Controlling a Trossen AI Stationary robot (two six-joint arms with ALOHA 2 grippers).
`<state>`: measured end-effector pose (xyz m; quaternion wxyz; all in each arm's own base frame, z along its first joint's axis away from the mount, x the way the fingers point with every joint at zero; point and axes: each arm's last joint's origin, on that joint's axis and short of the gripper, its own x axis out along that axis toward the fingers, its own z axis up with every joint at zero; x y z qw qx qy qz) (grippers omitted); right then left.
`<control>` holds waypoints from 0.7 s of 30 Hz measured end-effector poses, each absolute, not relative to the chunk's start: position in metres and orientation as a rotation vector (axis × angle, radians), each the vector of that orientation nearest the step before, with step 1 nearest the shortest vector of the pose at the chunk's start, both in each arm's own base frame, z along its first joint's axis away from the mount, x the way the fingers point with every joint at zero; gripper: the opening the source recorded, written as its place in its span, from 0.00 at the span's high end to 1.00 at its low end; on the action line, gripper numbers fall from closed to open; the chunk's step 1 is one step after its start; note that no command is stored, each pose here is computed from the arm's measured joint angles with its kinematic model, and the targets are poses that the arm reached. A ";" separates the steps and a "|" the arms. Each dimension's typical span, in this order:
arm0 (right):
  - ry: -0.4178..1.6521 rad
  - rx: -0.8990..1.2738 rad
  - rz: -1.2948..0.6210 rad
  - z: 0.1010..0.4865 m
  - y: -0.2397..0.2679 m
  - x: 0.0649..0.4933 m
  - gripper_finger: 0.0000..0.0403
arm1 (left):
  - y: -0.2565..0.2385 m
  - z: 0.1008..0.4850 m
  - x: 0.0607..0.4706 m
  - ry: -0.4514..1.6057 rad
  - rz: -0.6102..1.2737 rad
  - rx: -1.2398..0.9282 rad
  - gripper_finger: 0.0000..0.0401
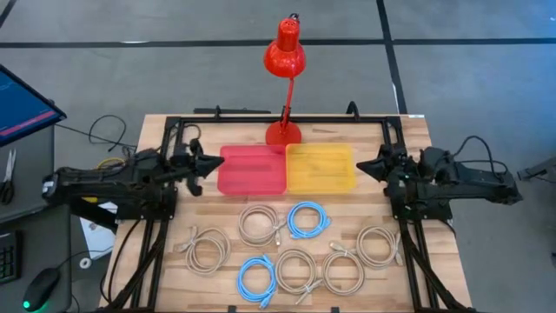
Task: Sort HDMI cables
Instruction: Put the blue HDMI cable into the yellow bin
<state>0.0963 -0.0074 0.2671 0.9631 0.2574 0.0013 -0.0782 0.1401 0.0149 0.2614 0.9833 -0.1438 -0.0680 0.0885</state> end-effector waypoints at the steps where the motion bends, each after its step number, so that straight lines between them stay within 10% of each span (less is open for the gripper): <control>1: 0.027 0.523 -0.166 0.270 -0.008 0.101 1.00 | 0.016 0.263 0.147 -0.110 0.182 -0.287 0.98; 21: 0.599 0.625 -0.313 0.296 0.050 0.188 1.00 | -0.002 0.286 0.161 -0.087 0.103 -0.323 0.99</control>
